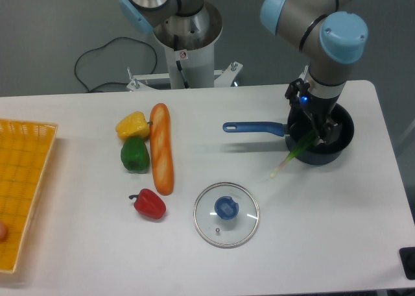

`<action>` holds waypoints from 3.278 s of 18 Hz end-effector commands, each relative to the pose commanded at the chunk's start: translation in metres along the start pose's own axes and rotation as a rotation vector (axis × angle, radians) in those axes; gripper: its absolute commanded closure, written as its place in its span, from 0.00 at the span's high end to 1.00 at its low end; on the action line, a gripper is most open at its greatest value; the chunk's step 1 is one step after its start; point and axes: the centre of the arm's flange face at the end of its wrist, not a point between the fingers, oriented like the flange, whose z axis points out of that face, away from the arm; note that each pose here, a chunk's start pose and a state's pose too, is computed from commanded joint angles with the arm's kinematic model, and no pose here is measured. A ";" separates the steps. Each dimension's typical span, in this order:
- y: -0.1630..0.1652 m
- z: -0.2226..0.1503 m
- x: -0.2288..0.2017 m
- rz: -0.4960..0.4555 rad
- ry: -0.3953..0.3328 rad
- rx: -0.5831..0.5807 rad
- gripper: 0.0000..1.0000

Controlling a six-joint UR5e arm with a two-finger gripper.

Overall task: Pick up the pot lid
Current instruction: 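Lift the gripper up out of the black saucepan, then move the gripper over the glass lid's blue knob and lower, then close the gripper on the blue knob of the glass lid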

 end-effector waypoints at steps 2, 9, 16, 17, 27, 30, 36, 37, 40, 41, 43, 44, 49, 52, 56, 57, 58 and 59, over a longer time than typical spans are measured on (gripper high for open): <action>-0.001 -0.003 0.000 -0.014 -0.007 0.002 1.00; -0.046 -0.016 -0.001 -0.140 -0.026 0.010 1.00; -0.097 -0.037 0.008 -0.352 -0.067 0.027 1.00; -0.103 -0.037 0.009 -0.358 -0.066 0.028 1.00; -0.166 0.005 0.006 -0.409 -0.024 0.027 1.00; -0.180 0.018 -0.001 -0.383 -0.046 0.037 1.00; -0.203 0.061 -0.012 -0.309 -0.038 0.034 1.00; -0.204 0.066 -0.014 -0.301 -0.035 0.033 1.00; -0.206 0.076 -0.016 -0.285 -0.022 0.029 1.00; -0.206 0.079 -0.016 -0.279 -0.018 0.027 1.00; -0.207 0.088 -0.019 -0.267 -0.007 0.024 1.00; -0.209 0.096 -0.020 -0.253 0.004 0.020 1.00; -0.210 0.116 -0.026 -0.237 0.014 0.015 1.00; -0.211 0.125 -0.027 -0.228 0.018 0.011 1.00; -0.216 0.135 -0.026 -0.219 0.032 0.003 1.00; -0.217 0.137 -0.025 -0.217 0.036 0.002 1.00; -0.217 0.141 -0.024 -0.217 0.042 0.000 1.00; -0.217 0.141 -0.024 -0.217 0.042 0.000 1.00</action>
